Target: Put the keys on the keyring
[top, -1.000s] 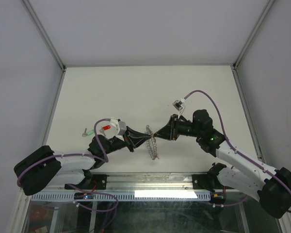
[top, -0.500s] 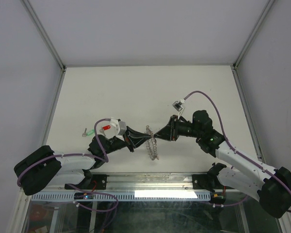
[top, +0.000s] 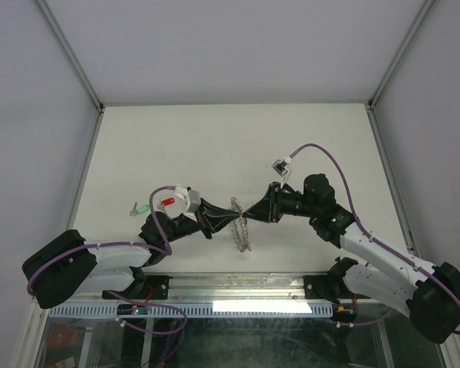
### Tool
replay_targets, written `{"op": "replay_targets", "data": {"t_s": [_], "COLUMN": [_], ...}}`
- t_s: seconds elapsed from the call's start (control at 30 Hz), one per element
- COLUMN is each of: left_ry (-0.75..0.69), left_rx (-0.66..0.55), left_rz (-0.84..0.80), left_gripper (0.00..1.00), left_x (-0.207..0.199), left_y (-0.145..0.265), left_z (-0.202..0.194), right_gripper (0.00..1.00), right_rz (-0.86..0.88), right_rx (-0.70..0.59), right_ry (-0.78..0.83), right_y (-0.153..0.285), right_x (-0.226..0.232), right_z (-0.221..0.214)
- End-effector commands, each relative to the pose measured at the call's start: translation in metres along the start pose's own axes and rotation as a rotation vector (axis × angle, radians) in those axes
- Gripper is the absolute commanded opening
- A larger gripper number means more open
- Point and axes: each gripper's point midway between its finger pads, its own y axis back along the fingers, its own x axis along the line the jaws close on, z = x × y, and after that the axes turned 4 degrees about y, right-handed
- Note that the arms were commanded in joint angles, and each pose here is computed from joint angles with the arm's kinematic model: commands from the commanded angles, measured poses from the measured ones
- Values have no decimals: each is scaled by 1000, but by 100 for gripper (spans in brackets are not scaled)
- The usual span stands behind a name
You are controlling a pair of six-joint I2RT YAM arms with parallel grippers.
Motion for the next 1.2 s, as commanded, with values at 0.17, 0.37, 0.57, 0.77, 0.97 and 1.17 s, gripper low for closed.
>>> {"op": "replay_targets", "data": {"t_s": [0.17,0.37,0.57,0.77,0.97,1.17], "left_ry": [-47,-46,-46,-48,-49,-49], "left_rx": [-105,-102,-100,-101,-101,-101], "left_rz": [-63,-62,-63,-64,-66,-66], "left_gripper": [0,0,0,0,0,0], "left_x": [-12,-11,-11,-12,-12,-12], "left_y": [-11,-11,-10,-10,-11,-11], "left_z": [36,35,34,35,35,35], "right_gripper": [22,6,0,0,0,0], "right_rz": [63,73,61,38,26,26], "right_rx": [-25,-37,-41,-19,3,18], "right_ry": [25,28,17,1,-13,-22], "right_y": [-1,0,1,1,-1,-1], "right_x": [12,15,15,10,5,4], "right_z": [8,11,11,7,2,-1]}}
